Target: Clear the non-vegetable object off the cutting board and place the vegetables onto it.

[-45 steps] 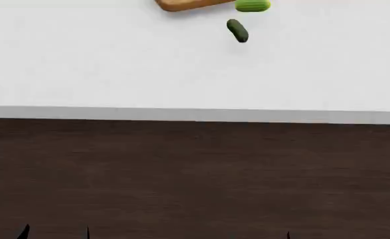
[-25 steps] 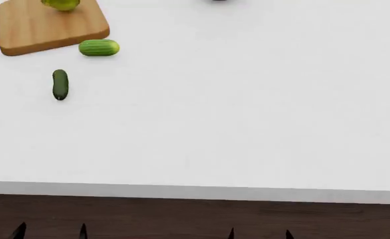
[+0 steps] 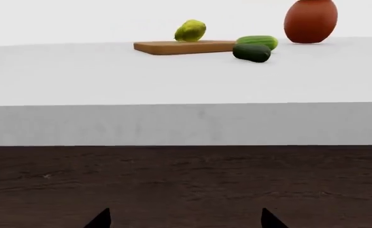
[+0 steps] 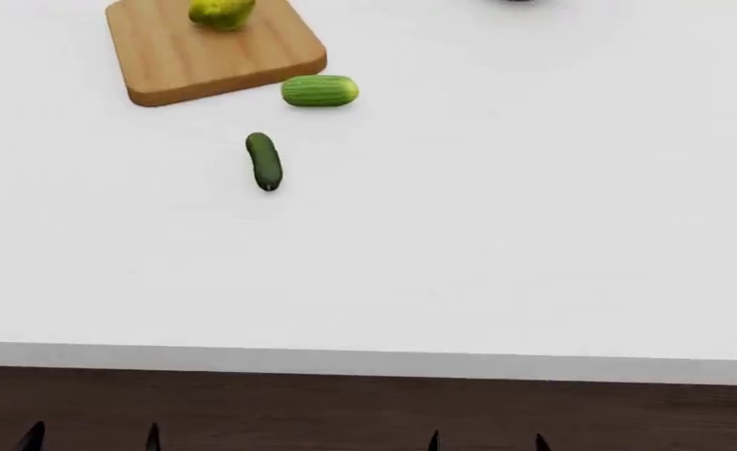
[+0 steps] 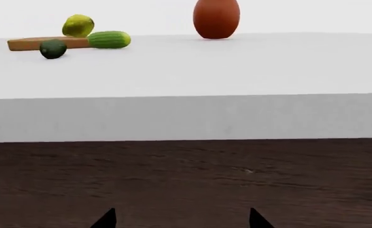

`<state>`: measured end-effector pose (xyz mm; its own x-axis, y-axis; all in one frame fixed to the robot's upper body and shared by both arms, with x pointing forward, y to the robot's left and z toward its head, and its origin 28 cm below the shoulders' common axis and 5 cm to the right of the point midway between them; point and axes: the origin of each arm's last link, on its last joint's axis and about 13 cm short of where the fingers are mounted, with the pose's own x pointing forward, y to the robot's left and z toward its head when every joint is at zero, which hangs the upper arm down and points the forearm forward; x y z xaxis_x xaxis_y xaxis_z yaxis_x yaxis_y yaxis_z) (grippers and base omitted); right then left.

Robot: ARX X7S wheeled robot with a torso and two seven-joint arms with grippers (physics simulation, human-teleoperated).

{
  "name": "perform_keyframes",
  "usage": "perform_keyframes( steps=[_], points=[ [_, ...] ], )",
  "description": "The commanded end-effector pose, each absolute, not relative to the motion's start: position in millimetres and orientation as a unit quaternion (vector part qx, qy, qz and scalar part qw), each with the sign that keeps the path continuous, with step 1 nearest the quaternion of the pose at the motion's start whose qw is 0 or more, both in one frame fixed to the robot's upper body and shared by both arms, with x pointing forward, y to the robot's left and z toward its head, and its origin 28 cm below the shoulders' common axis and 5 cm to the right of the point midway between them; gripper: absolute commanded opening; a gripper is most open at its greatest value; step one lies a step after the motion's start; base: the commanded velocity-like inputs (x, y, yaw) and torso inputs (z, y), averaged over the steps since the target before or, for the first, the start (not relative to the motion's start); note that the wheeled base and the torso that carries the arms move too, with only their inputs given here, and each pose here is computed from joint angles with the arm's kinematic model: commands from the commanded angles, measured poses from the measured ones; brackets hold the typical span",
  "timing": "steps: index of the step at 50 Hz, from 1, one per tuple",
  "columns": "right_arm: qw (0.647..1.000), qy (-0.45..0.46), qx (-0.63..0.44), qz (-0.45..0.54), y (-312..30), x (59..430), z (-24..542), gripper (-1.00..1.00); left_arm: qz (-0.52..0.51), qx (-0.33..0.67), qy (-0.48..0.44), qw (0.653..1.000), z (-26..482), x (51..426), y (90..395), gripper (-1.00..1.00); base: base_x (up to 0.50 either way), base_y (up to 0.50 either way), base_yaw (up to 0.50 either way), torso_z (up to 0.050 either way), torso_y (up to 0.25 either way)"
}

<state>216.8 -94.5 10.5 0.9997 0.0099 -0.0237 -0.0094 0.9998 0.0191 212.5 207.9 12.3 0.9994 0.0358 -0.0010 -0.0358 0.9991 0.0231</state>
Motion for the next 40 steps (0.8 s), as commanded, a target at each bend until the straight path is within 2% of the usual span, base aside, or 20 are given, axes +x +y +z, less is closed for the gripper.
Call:
perform_keyframes(
  steps=[1, 8, 12, 21, 22, 30, 36, 40],
  points=[
    [1.000, 0.008, 0.006, 0.003, -95.6, 215.9, 11.7, 1.00, 0.012, 0.010, -0.003, 1.000, 12.3, 212.3, 206.0, 1.00, 0.00, -0.01, 0.00, 0.000, 0.000],
    [1.000, 0.003, -0.003, -0.005, -95.7, 214.8, 15.2, 1.00, 0.017, 0.010, -0.008, 1.000, 15.8, 210.7, 206.8, 1.00, 0.00, 0.00, 0.00, 0.000, 0.000],
    [0.999, -0.002, -0.050, -0.004, -92.4, 213.8, 21.3, 1.00, 0.025, -0.002, -0.004, 1.000, 21.2, 211.2, 209.5, 1.00, 0.00, 0.00, 0.00, 0.000, 0.000],
    [0.998, -0.028, -0.049, -0.006, -98.7, 213.1, 68.1, 1.00, 0.034, 0.005, -0.068, 0.997, 75.0, 215.7, 214.9, 1.00, 0.00, 0.00, 0.00, 0.000, 0.000],
    [0.998, -0.030, -0.055, -0.008, -98.7, 213.1, 72.7, 1.00, 0.043, 0.029, -0.072, 0.996, 78.0, 215.7, 215.3, 1.00, 0.00, 0.00, 0.00, 0.000, 0.000],
    [0.996, -0.059, -0.064, -0.003, -100.7, 217.2, 119.1, 1.00, 0.052, 0.021, -0.095, 0.994, 123.2, 216.4, 220.6, 1.00, 0.00, 0.00, 0.00, 0.000, 0.000],
    [0.994, -0.066, -0.082, -0.002, -105.1, 222.3, 145.9, 1.00, 0.063, 0.022, -0.102, 0.993, 139.2, 227.0, 229.9, 1.00, 0.00, 0.00, 0.00, 0.000, 0.000],
    [0.992, -0.067, -0.105, 0.003, -107.3, 225.1, 165.8, 1.00, 0.040, 0.023, -0.104, 0.993, 158.5, 232.4, 234.6, 1.00, 0.00, 0.00, 0.00, 0.000, 0.000]
  ],
)
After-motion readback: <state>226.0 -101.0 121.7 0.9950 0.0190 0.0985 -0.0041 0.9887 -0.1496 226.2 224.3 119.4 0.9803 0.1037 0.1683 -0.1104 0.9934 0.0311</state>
